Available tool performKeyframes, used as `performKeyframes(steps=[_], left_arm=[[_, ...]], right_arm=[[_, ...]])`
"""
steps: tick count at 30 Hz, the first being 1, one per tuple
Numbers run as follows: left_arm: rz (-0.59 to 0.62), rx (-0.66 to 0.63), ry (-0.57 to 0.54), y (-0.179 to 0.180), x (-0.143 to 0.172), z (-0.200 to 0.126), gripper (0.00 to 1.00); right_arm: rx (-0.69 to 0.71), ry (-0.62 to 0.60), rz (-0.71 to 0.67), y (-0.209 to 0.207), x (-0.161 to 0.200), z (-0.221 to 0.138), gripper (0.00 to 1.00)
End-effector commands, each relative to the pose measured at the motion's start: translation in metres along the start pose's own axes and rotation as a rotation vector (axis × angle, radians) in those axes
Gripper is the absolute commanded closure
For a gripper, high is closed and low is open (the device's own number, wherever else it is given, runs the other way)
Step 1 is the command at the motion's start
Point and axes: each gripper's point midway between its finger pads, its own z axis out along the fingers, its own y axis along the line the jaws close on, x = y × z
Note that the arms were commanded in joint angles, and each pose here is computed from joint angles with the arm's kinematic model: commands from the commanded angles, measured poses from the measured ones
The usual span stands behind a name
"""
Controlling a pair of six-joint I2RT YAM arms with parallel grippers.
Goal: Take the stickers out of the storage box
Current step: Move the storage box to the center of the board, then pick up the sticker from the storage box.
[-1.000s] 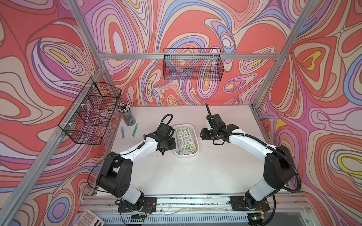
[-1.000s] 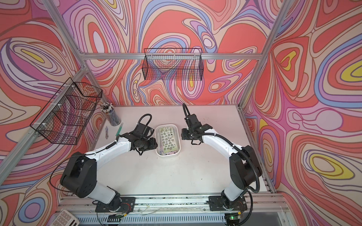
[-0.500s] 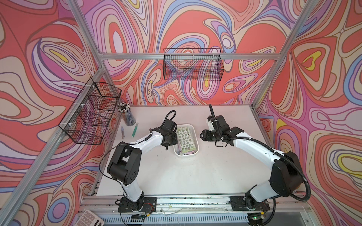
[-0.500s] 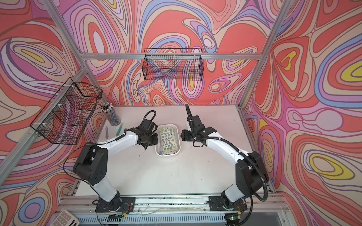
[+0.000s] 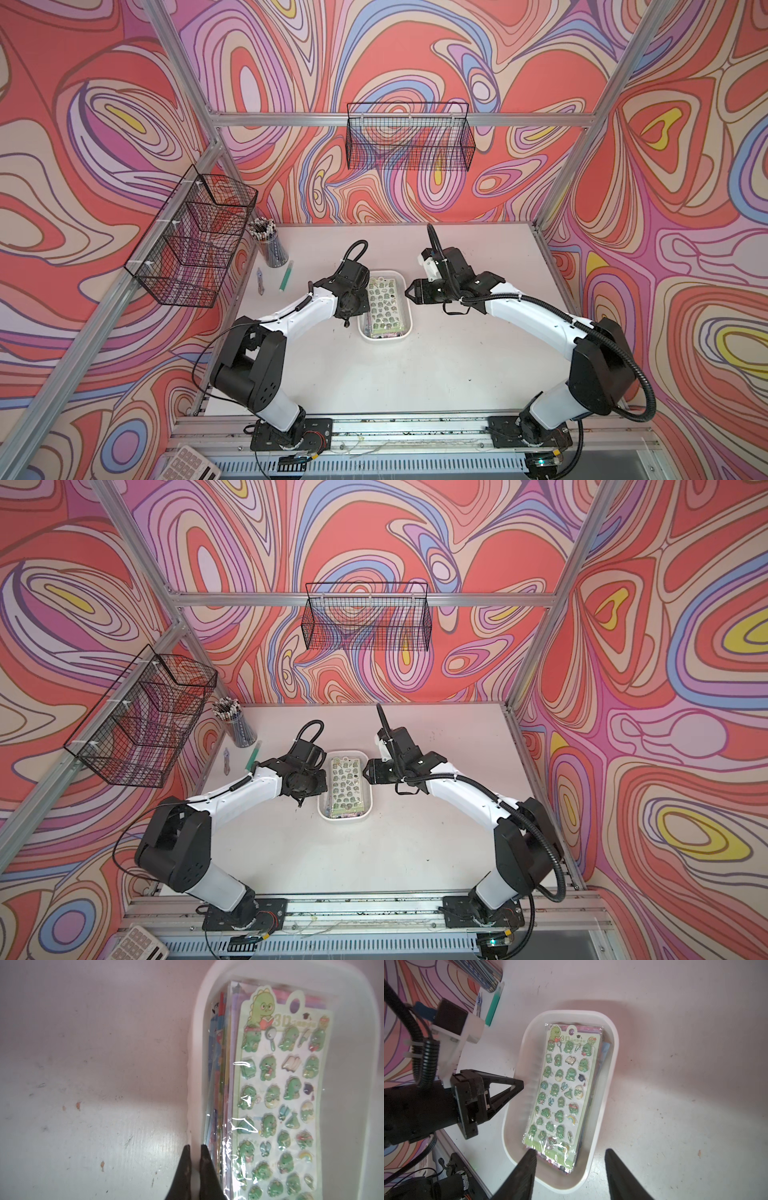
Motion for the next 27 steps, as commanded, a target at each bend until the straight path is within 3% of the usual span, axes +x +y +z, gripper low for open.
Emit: performKeyframes(steps=[1, 11, 15, 19, 27], left_arm=[[-0.044, -0.024, -0.017, 0.01, 0.007, -0.009, 1.0], [-0.126, -0.003, -0.047, 0.023, 0.023, -0.008, 0.94], [-0.137, -0.004, -0.053, 0.025, 0.025, -0.009, 0.78], [-0.159, 0.015, -0.081, 0.027, 0.026, -0.015, 0.71], [-0.173, 0.06, -0.102, 0.024, 0.027, -0.023, 0.72]], right_arm=[[0.016, 0.037, -0.011, 0.012, 0.009, 0.017, 0.43], [0.078, 0.103, -0.025, 0.018, 0.023, 0.058, 0.42], [0.093, 0.117, -0.057, 0.028, 0.028, 0.068, 0.42], [0.128, 0.132, -0.065, 0.027, 0.036, 0.076, 0.42], [0.227, 0.127, -0.072, 0.014, 0.032, 0.085, 0.45]])
